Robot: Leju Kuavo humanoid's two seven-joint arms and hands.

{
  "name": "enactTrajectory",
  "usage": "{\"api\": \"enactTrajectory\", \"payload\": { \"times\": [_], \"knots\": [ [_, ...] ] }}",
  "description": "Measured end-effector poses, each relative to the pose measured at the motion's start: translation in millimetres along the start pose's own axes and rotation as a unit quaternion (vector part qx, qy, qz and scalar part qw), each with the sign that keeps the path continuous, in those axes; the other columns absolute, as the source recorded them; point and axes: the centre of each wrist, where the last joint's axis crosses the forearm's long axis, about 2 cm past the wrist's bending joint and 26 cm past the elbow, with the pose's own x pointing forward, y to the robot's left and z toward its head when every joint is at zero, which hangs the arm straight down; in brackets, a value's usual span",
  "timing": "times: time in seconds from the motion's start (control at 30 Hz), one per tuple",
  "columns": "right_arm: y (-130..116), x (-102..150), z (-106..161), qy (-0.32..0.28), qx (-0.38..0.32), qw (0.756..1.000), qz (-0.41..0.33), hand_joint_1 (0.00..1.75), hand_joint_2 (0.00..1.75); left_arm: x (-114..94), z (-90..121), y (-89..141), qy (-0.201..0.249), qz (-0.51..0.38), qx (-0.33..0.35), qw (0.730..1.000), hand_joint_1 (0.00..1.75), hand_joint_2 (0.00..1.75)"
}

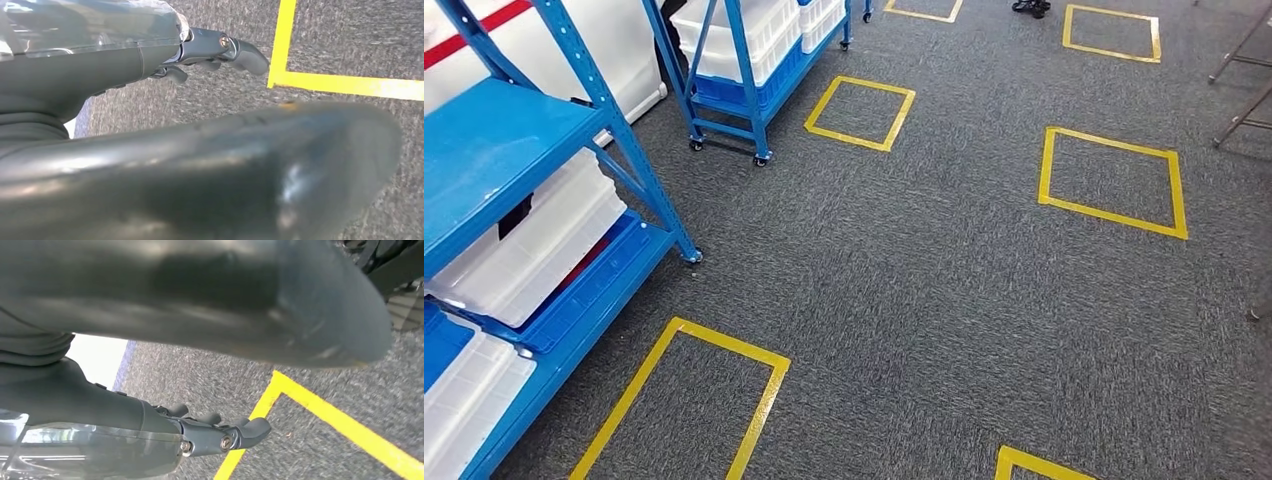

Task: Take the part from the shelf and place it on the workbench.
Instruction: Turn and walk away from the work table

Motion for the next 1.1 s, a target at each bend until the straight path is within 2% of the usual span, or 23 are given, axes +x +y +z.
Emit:
{"api": "enactTrajectory", "payload": {
  "times": [0.67, 1.1],
  "knots": [
    [0.5, -5.4, 0.6, 0.029, 0.001, 1.000, 0.008, 0.00, 0.00, 3.9, -1.3, 0.8, -0.001, 0.011, 0.005, 1.000, 0.00, 0.00],
    [-3.7, 2.3, -1.3, 0.009, 0.001, 1.000, 0.020, 0.00, 0.00, 0.9, -0.4, 0.4, 0.002, 0.028, 0.008, 1.000, 0.00, 0.00]
  ]
}}
